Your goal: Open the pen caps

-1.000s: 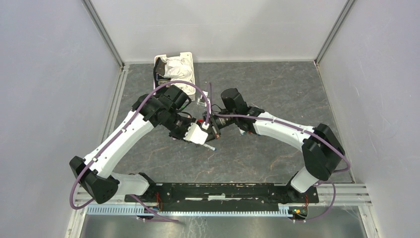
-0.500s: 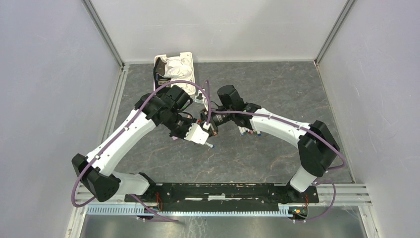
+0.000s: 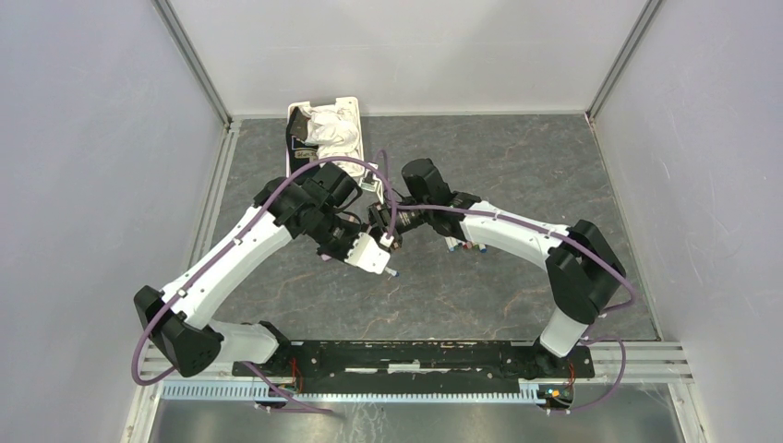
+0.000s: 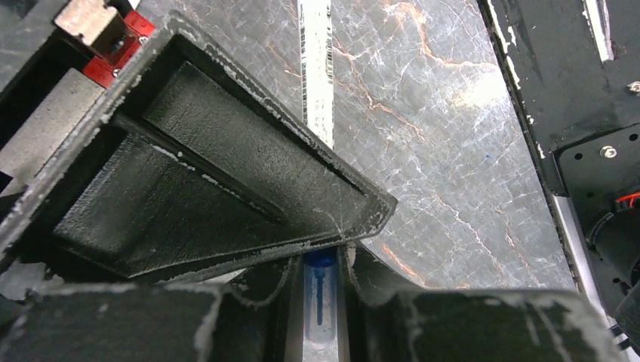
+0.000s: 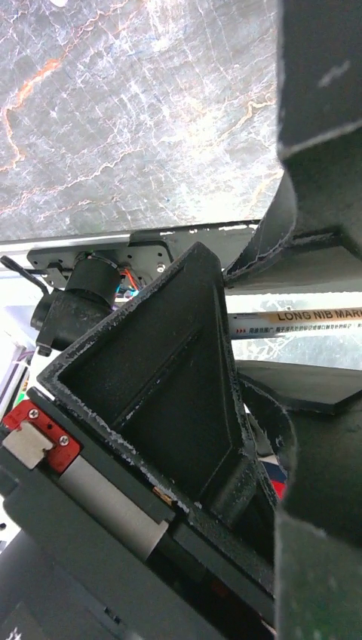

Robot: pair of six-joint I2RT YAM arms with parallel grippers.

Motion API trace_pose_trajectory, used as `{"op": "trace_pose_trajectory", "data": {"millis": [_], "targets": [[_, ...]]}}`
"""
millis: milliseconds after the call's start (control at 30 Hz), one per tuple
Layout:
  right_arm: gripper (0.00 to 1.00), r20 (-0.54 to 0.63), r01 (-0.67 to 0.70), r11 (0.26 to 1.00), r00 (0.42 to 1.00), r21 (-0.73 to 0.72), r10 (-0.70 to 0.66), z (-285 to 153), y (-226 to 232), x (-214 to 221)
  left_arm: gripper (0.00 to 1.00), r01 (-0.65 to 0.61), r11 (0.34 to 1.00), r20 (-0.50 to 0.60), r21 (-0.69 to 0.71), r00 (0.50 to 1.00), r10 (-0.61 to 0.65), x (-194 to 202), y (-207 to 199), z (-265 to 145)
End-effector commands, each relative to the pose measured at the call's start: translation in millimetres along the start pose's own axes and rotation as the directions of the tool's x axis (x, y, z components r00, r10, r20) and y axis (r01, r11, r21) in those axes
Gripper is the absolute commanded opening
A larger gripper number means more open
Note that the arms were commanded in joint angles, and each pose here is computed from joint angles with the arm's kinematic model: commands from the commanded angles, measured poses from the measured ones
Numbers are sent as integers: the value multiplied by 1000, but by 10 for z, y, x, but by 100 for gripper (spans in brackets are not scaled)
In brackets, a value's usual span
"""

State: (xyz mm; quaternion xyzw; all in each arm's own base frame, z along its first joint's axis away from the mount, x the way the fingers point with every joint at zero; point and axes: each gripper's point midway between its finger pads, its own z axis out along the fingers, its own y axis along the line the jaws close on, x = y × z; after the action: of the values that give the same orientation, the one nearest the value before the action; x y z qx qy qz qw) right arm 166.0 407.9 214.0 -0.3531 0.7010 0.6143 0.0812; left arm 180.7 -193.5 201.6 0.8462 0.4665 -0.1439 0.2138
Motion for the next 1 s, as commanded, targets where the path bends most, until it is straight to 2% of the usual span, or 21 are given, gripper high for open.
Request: {"op": "trace_pose_trajectory", "data": {"millis": [0, 100, 167, 267, 367, 433, 767, 833, 900, 967], "targets": [[44, 39, 63, 997, 997, -51, -61, 45, 153, -154, 2, -81, 994, 46, -69, 995, 85, -158, 149, -75], [44, 13, 41, 997, 999, -67, -41, 51, 131, -39, 2, -79, 994, 42, -72, 996, 82, -149, 169, -70], [40, 2, 30, 997, 1000, -75, -30, 55, 118, -5, 2, -78, 994, 42, -72, 996, 82, -153, 179, -68], [28, -7, 21, 996, 1000, -82, -22, 72, 109, -9, 2, -79, 994, 45, -79, 996, 83, -168, 208, -81], [7, -1, 19, 997, 1000, -76, -19, 115, 74, -88, 2, -67, 994, 54, -81, 996, 72, -191, 231, -84], [0, 13, 28, 997, 1000, -69, -27, 148, 59, -183, 2, -56, 995, 65, -77, 996, 62, -207, 232, -72], [0, 51, 62, 998, 997, -32, -60, 374, -199, -567, 2, -17, 999, 69, -50, 997, 20, -193, 319, 27], [0, 29, 67, 998, 997, -6, -66, 391, -294, -557, 2, -25, 998, 58, -57, 998, 28, -168, 339, 34], [0, -23, 56, 997, 998, 44, -55, 360, -452, -414, 2, -28, 997, 21, -68, 999, 30, -71, 361, 24], [0, -120, 40, 992, 992, 119, -26, 146, -592, 23, 2, -20, 997, -87, -68, 996, 14, 293, 331, -98]]}}
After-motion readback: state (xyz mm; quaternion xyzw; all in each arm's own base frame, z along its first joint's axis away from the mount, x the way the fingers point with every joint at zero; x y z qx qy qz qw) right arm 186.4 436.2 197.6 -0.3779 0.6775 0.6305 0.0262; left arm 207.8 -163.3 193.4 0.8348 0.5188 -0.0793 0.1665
